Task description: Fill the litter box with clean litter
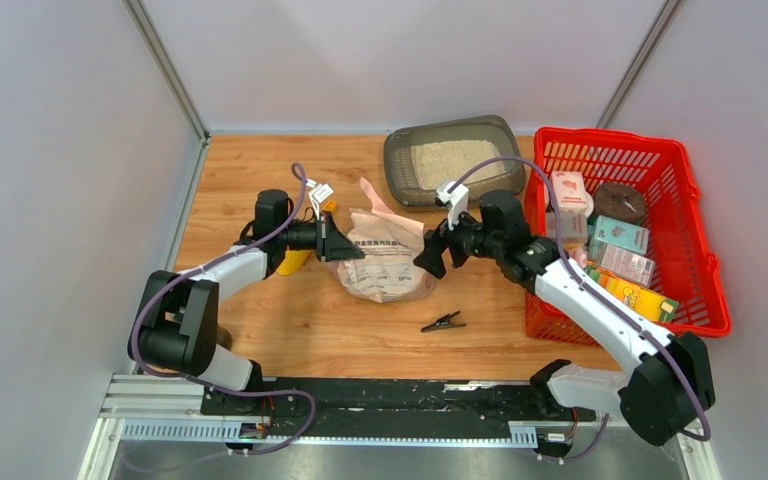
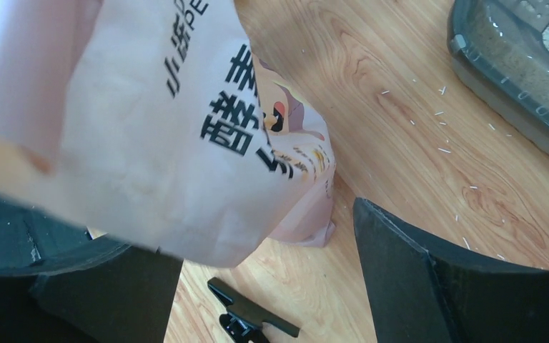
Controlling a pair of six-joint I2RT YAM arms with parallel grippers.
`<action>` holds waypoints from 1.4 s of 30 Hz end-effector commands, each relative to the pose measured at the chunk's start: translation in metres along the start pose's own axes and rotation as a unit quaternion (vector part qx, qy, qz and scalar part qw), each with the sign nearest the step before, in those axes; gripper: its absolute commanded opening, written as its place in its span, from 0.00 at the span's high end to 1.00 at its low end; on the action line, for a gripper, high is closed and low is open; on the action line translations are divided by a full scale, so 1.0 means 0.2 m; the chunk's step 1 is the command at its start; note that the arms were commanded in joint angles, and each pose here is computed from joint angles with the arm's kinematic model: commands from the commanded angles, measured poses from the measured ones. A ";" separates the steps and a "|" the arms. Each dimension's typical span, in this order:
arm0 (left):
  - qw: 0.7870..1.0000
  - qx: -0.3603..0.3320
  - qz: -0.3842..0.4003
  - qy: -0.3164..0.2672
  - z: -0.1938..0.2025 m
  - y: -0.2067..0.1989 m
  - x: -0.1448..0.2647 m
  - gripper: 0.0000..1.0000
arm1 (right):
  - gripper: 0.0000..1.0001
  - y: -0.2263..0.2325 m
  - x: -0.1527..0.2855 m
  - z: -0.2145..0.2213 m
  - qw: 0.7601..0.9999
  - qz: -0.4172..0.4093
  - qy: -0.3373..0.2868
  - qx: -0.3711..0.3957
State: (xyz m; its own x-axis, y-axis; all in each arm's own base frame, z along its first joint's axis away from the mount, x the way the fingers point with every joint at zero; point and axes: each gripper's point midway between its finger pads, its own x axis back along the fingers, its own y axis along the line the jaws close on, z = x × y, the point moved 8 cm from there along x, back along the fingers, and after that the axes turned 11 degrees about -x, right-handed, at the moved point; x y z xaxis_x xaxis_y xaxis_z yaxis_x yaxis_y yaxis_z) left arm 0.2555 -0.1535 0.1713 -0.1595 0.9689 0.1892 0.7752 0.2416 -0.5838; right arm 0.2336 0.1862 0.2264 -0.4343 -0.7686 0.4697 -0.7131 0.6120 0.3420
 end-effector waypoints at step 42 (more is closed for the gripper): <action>0.996 0.007 0.073 0.052 -0.08 -0.07 0.08 0.99 | 0.55 0.00 -0.18 -0.21 0.956 -0.195 -0.027 -0.219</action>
State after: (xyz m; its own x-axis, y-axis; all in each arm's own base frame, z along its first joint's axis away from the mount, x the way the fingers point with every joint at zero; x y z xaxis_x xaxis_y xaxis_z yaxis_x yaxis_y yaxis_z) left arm 0.2563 -0.1433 0.1787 -0.0724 0.9669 0.2446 0.7651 0.2112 -0.6083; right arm 0.2675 0.2114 0.2155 -0.2641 -0.9160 0.3020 -0.4648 0.3952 0.7923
